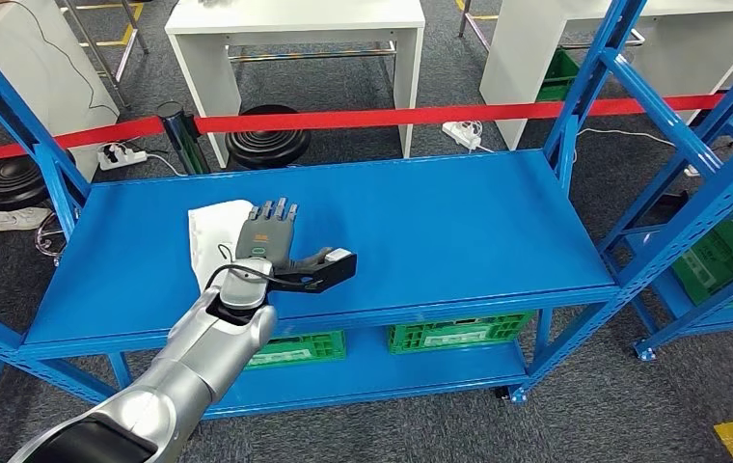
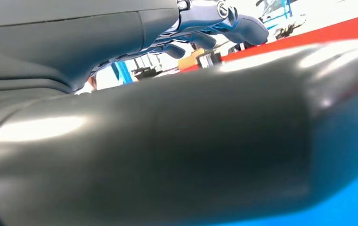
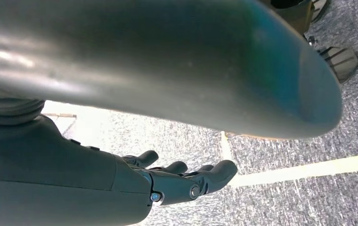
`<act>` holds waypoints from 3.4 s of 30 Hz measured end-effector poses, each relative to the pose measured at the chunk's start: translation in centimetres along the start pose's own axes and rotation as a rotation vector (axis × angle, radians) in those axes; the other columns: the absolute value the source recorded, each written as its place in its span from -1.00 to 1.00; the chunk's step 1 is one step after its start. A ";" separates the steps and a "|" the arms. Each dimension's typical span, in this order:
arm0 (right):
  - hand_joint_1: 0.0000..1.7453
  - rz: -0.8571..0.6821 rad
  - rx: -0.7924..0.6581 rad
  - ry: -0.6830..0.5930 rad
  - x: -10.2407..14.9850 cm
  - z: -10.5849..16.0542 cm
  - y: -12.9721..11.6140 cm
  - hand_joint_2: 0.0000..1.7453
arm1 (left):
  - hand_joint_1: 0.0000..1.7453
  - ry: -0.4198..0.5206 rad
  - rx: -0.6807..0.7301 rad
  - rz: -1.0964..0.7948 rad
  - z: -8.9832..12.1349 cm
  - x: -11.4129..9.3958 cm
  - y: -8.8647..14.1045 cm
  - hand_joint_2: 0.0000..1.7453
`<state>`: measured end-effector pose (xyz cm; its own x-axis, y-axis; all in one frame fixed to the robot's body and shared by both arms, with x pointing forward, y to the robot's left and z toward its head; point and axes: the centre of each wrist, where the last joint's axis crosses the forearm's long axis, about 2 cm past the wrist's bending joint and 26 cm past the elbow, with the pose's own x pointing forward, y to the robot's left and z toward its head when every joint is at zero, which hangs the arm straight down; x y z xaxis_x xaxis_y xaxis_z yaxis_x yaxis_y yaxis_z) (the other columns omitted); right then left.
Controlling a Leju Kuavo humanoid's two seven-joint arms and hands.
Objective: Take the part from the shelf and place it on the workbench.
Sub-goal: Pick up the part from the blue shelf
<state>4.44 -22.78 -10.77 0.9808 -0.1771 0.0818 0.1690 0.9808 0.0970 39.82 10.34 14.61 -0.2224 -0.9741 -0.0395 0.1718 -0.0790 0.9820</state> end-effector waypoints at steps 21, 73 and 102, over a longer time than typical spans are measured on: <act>-1.00 0.041 0.014 -0.020 0.0 0.0 -0.1 -1.00 | -1.00 0.312 0.197 -0.081 -0.2 -6.1 -1.3 0.50; -1.00 0.078 0.022 -0.027 0.0 0.0 -0.4 -1.00 | -1.00 0.237 0.171 0.155 0.9 -9.7 -3.9 0.50; -1.00 0.079 0.026 -0.022 0.0 0.0 -0.4 -1.00 | -1.00 0.096 0.335 0.275 3.2 -3.1 -2.9 -1.00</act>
<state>4.40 -23.22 -10.83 0.9885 -0.1015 0.1120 0.0885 0.9894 0.1152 36.96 14.29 12.46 -0.1194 -0.9658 0.2301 -0.1116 0.2434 0.9635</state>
